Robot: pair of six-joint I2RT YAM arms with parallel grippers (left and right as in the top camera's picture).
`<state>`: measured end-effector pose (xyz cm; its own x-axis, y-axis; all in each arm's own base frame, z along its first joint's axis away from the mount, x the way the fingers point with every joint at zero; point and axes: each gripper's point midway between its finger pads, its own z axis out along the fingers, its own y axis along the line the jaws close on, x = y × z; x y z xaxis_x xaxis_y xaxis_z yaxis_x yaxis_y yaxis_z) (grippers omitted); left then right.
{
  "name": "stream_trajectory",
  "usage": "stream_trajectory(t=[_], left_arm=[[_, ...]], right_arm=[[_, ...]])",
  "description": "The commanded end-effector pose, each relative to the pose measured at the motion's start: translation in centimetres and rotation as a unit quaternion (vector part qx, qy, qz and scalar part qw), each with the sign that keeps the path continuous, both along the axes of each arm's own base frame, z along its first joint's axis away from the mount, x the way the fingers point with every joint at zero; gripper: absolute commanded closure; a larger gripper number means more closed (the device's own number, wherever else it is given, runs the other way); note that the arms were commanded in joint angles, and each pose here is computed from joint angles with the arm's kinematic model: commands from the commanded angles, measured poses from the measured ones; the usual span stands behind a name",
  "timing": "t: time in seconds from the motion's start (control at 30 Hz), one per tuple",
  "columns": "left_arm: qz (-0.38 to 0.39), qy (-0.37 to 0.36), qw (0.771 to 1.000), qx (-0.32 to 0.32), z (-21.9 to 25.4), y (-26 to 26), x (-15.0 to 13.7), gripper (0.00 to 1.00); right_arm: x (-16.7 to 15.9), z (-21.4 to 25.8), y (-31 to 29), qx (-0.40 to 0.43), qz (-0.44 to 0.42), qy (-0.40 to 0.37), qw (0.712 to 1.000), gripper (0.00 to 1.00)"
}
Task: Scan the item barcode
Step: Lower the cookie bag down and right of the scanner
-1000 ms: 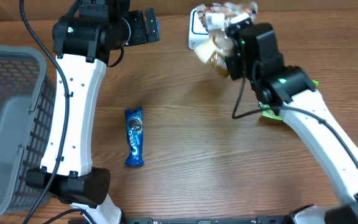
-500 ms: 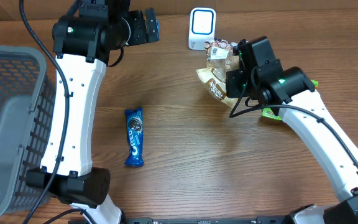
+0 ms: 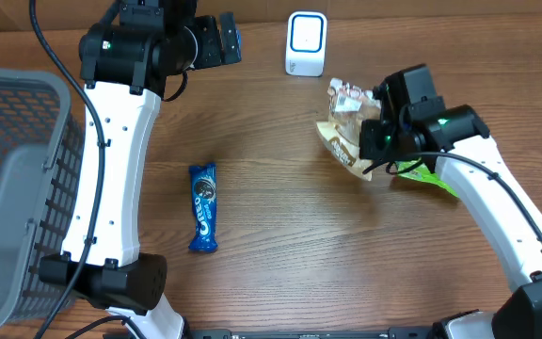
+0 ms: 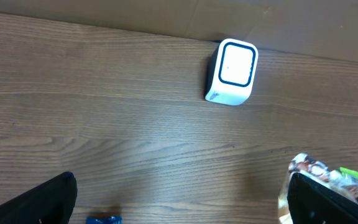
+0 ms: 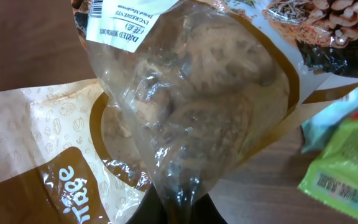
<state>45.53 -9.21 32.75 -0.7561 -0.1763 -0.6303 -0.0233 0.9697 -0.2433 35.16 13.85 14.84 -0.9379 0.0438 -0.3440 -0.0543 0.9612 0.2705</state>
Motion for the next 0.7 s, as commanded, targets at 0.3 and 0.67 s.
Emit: stream_trajectory(t=[0.3,0.67], left_arm=[[0.002,-0.022,1.000,-0.009,1.86,-0.06,-0.46,0.00],[0.001,-0.022,1.000,-0.009,1.86,-0.06,-0.47,0.00]], right_arm=[[-1.29,-2.08,-0.09,0.002,0.000,0.027,1.000,0.96],[-1.12,-2.02,-0.07,0.002,0.000,0.023,1.000,0.96]])
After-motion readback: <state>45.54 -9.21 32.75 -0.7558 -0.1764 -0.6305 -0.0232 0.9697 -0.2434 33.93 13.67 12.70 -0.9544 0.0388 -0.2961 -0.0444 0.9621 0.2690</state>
